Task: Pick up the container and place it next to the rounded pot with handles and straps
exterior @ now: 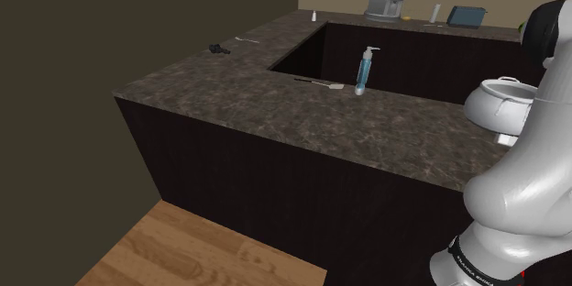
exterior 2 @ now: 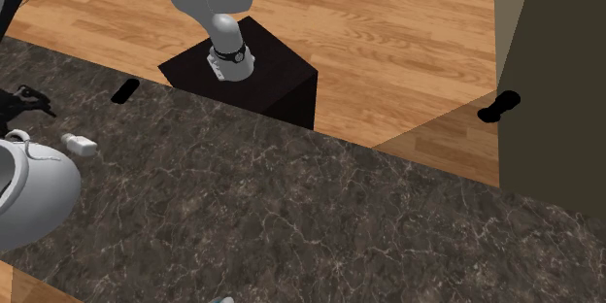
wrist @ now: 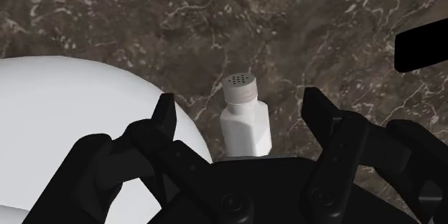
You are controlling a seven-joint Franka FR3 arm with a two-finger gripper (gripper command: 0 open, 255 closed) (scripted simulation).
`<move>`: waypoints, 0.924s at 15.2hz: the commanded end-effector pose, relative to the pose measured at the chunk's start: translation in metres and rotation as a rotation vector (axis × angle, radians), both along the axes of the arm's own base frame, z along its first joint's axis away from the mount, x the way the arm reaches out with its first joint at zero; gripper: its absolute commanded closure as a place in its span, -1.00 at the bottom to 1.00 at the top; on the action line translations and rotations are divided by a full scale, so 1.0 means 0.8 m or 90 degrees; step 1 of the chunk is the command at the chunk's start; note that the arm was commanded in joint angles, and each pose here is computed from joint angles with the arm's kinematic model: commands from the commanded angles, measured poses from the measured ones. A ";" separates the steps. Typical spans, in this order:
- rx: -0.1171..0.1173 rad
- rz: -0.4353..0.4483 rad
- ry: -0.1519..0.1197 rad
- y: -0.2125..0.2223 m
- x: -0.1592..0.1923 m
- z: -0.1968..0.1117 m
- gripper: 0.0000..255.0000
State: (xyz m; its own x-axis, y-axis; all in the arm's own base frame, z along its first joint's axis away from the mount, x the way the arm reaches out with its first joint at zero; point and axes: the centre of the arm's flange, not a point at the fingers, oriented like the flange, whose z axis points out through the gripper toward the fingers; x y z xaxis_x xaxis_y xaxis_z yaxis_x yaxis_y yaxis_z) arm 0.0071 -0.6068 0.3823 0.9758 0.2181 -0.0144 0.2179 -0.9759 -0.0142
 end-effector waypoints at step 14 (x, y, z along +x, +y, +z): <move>-0.001 0.006 -0.001 0.000 0.008 0.062 -1.00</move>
